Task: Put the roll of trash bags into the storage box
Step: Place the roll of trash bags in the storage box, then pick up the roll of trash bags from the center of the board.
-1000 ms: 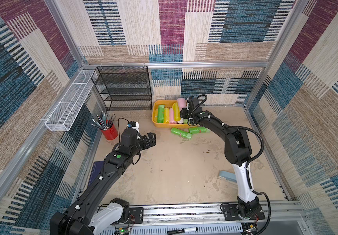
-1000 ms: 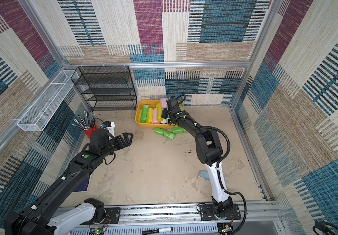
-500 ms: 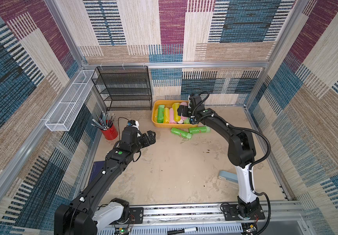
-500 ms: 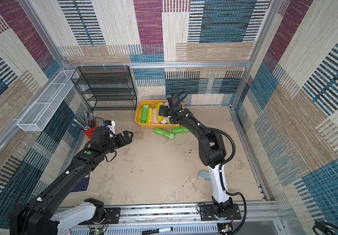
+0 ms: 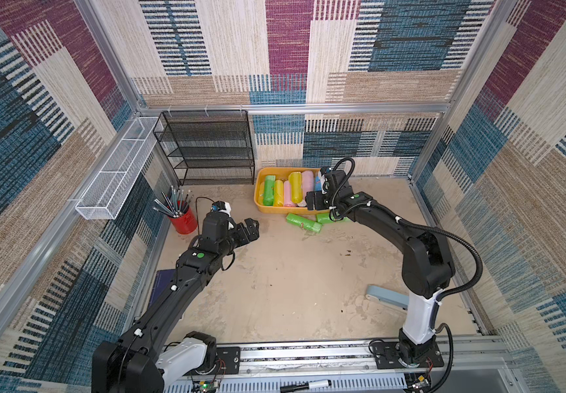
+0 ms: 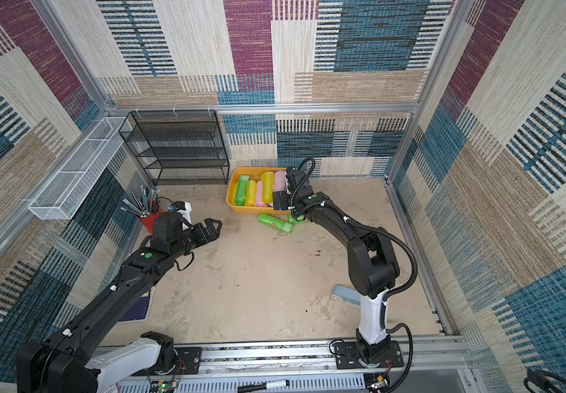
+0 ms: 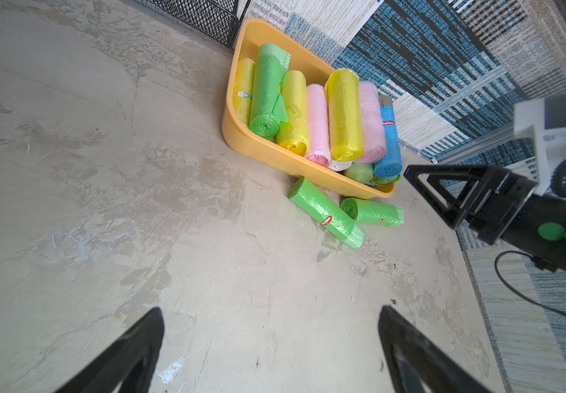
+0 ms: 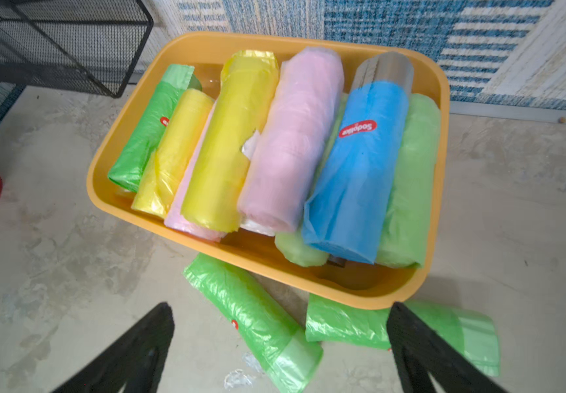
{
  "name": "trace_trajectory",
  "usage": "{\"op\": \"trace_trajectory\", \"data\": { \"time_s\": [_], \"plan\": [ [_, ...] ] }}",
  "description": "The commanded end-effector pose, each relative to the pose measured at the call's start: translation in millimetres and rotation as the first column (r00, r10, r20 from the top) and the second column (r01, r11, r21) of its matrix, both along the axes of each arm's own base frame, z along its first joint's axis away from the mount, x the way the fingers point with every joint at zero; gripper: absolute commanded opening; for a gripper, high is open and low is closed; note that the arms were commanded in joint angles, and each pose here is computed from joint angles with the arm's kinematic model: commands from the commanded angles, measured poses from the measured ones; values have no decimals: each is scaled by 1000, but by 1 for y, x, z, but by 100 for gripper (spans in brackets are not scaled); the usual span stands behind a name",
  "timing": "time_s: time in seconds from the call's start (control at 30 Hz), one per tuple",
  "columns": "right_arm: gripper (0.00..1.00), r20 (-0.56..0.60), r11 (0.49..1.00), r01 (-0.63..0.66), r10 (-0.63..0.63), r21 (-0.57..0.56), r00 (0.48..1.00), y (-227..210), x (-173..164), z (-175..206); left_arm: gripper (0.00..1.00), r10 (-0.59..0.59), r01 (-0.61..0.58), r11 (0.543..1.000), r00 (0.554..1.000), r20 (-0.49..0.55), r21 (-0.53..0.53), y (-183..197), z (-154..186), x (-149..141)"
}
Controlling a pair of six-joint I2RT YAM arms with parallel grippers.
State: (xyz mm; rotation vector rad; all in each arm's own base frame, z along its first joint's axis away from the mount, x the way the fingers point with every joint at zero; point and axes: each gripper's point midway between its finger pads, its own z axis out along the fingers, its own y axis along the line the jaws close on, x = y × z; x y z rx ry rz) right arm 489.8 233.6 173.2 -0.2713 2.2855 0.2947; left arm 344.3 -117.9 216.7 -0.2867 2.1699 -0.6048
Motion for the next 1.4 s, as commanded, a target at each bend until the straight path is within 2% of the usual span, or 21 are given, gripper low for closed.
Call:
{"op": "trace_trajectory", "data": {
  "time_s": [0.0, 0.13, 0.37, 0.9, 1.37],
  "plan": [
    [99, 10, 993, -110, 110, -46, 994, 6, -9, -2, 98, -17, 17, 999, 1000, 18, -29, -5, 4, 2],
    [87, -49, 977, -213, 212, -23, 976, 20, -20, -15, 98, -28, 29, 998, 999, 22, -54, -9, 4, 3],
    [81, -91, 963, -264, 259, -54, 962, 21, -27, -43, 98, -41, 42, 998, 999, 25, -50, -10, 7, 1],
    [80, -175, 955, -285, 269, -74, 947, 22, -33, -91, 98, -57, 58, 997, 998, 16, -54, -14, 5, 3],
    [76, -213, 949, -315, 314, 29, 925, 49, -40, -115, 98, -75, 75, 994, 997, 9, -80, -19, 5, 4]
  ]
}}
